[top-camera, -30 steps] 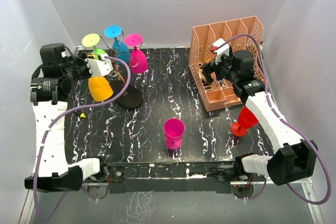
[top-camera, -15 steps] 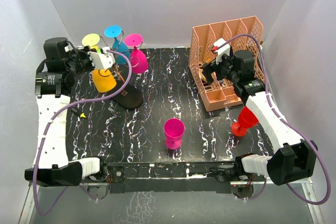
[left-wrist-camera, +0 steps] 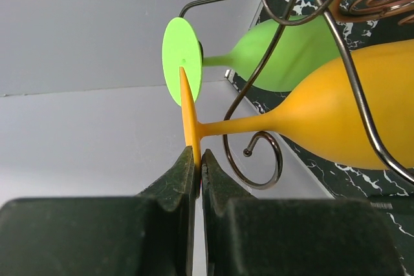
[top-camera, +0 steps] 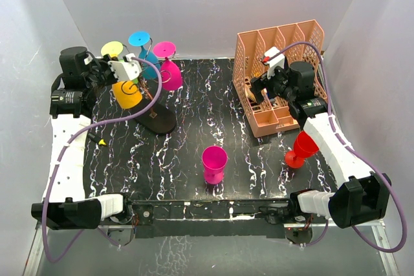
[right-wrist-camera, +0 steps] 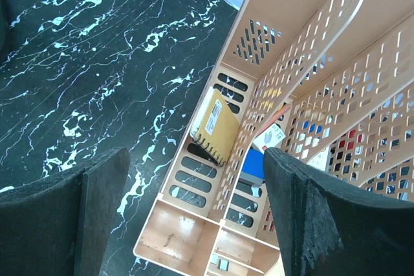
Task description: Place the wine glass upside down on the wine glass rack
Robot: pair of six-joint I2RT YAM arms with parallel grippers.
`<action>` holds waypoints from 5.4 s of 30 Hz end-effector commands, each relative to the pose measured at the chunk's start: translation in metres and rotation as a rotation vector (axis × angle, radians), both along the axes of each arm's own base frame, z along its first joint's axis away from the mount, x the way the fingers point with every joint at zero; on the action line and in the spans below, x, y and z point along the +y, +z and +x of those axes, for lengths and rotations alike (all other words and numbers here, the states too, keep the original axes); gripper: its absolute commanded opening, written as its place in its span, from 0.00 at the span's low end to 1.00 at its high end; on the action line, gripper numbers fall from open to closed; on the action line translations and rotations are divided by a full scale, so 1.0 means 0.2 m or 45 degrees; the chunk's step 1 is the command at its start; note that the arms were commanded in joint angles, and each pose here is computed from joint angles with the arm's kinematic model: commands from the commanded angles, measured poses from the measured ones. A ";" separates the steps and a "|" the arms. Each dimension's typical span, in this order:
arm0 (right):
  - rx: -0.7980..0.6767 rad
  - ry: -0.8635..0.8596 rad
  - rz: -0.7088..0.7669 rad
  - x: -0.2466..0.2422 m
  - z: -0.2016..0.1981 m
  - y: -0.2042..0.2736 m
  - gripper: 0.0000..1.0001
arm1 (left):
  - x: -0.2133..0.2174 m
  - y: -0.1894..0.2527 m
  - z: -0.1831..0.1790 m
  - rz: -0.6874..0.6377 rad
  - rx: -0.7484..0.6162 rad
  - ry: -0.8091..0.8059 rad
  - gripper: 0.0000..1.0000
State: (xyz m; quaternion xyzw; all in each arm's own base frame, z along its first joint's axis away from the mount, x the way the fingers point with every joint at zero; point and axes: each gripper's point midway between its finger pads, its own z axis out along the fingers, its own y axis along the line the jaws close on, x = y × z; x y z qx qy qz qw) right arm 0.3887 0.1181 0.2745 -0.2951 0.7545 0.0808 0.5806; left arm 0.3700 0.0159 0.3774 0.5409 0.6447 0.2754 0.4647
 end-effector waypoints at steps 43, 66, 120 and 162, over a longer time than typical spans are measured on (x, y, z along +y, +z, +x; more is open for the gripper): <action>-0.064 0.018 0.034 0.00 0.01 0.07 0.91 | 0.14 -0.04 -0.06 0.054 -0.034 0.209 0.00; -0.056 0.029 0.049 0.00 0.01 0.07 0.91 | 0.06 -0.05 -0.15 -0.009 0.039 0.132 0.00; -0.032 0.039 0.062 -0.02 0.01 0.04 0.92 | -0.04 -0.18 -0.17 0.014 0.160 -0.020 0.12; -0.013 0.130 -0.074 -0.03 -0.03 0.05 0.92 | -0.10 0.02 -0.33 -0.099 0.160 -0.044 0.61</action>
